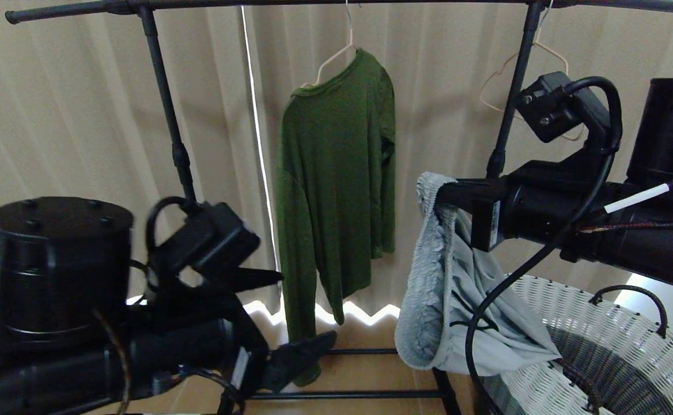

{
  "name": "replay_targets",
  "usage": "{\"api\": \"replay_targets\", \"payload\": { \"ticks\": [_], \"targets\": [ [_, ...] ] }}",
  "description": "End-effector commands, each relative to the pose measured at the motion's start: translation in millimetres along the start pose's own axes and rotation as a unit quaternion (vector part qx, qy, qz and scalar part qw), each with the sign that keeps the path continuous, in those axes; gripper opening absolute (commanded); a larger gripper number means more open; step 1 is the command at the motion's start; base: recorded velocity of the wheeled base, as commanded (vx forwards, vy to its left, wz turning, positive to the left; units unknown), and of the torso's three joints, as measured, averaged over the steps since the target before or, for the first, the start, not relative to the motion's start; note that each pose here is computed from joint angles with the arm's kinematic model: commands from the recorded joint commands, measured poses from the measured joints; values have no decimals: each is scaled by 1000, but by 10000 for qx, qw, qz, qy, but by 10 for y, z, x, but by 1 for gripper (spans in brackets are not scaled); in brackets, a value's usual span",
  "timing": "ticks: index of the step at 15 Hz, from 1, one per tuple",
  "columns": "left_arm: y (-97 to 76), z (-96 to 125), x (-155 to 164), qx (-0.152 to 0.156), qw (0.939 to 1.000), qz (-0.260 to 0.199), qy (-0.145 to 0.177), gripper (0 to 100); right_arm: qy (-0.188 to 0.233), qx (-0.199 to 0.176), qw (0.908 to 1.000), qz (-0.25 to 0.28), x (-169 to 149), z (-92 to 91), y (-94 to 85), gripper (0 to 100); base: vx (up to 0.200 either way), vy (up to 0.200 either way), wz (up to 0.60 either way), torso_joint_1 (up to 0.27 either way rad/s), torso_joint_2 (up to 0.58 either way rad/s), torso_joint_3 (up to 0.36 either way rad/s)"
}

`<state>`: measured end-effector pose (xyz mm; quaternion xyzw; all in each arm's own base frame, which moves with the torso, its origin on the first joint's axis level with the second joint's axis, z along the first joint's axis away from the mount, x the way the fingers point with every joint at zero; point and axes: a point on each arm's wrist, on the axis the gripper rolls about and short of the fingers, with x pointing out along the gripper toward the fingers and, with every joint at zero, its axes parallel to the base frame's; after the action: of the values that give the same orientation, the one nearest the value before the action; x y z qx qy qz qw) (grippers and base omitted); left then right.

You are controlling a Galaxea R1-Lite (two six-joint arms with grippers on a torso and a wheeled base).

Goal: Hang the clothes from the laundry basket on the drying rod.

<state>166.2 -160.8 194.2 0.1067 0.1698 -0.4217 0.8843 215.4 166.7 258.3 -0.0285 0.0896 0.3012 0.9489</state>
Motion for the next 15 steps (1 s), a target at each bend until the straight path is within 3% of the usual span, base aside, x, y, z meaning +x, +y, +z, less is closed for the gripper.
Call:
{"api": "replay_targets", "payload": {
  "ticks": [1, 5, 8, 11, 15],
  "targets": [
    [-300, -19, 559, -372, 9976, -294, 500, 100, -106, 77, 9999, 61, -50, 45, 16, 0, 0, 0, 0, 0, 0, 0],
    [-332, -53, 932, -752, 9942, -160, 746, 100, -339, 277, 9976, 545, -231, 147, 128, 0, 0, 0, 0, 0, 0, 0],
    [-227, -115, 1220, -1217, 9891, 218, 796, 100, -436, 287, 9969, 588, -304, 182, 123, 0, 0, 0, 0, 0, 0, 0],
    [-129, -235, 1456, -1232, 9843, 799, 977, 100, -618, 282, 9957, 633, -429, 248, 127, 0, 0, 0, 0, 0, 0, 0],
    [-148, -183, 1521, -1354, 9840, 748, 880, 100, -633, 290, 9956, 635, -448, 253, 125, 0, 0, 0, 0, 0, 0, 0]
  ]
}}
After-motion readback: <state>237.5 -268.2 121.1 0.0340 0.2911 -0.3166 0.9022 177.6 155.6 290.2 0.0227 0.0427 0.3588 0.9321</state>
